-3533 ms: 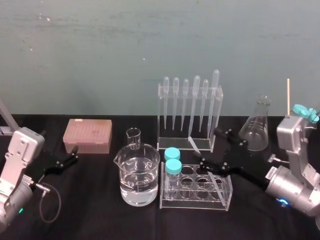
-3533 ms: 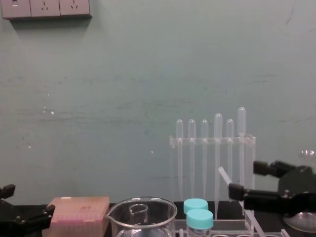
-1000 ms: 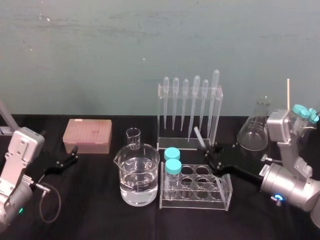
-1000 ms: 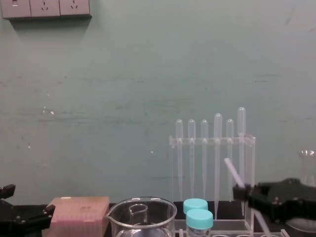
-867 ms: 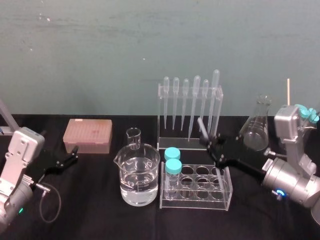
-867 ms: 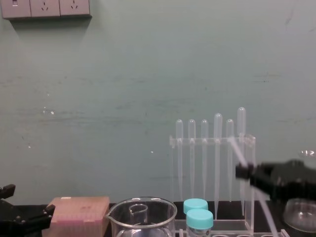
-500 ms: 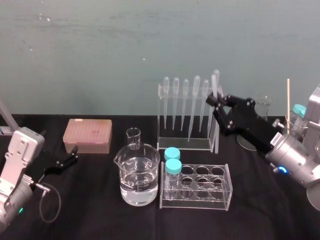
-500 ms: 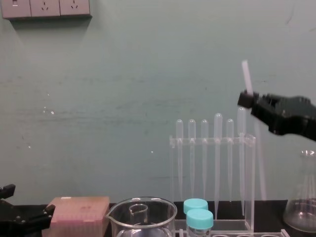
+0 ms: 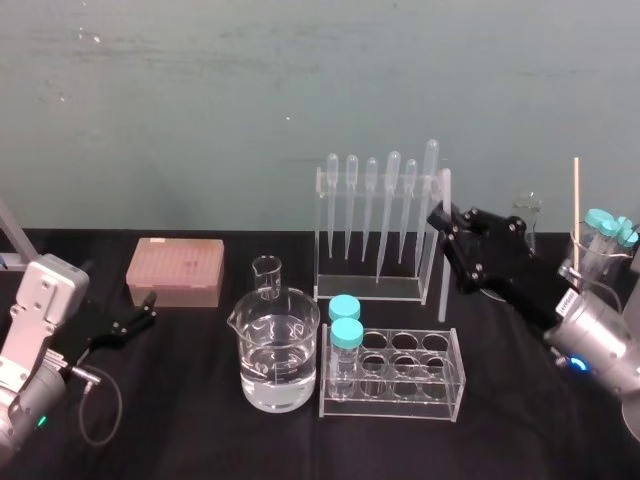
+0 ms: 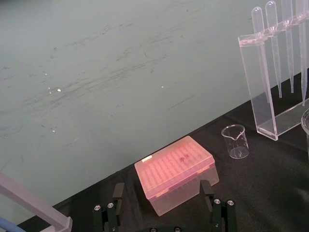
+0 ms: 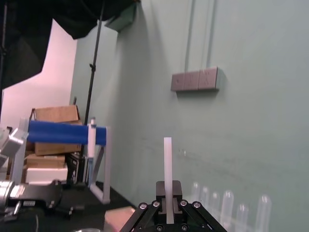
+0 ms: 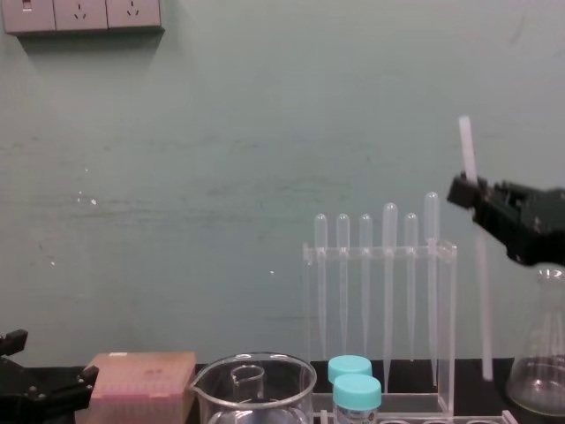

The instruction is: Pick up the stirring rod with one hand, then place it down.

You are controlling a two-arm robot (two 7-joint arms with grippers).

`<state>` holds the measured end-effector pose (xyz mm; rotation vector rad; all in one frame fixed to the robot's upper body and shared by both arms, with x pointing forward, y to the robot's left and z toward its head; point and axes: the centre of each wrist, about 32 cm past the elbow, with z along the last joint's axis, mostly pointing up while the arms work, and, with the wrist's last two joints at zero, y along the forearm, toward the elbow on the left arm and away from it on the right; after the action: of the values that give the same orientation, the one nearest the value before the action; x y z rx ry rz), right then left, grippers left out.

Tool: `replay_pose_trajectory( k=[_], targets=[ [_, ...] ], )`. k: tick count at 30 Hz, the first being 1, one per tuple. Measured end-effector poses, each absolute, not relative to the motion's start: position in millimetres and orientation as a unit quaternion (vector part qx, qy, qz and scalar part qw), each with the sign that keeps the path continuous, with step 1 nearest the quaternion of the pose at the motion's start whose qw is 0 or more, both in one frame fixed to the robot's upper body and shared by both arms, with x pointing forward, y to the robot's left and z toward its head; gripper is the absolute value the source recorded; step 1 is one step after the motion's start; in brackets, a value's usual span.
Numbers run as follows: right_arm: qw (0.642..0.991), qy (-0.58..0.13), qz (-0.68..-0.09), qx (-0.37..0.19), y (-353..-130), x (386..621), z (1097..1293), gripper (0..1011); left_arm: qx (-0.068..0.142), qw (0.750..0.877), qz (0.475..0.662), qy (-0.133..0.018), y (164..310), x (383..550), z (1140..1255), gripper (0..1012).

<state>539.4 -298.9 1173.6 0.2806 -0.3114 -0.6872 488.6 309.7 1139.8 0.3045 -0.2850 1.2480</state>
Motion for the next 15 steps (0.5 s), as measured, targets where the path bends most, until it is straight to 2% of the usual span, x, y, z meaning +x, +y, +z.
replay_pose_trajectory(
  k=[4, 15],
  targets=[
    [0.92, -0.138, -0.342, 0.131, -304.5, 537.0, 1164.2, 69, 0.142, 0.791, 0.58, -0.132, 309.7, 488.6, 1139.8, 1000],
    [0.919, -0.135, -0.345, 0.131, -305.6, 536.9, 1163.0, 69, 0.142, 0.791, 0.58, -0.132, 309.7, 488.6, 1139.8, 1000]
  ],
)
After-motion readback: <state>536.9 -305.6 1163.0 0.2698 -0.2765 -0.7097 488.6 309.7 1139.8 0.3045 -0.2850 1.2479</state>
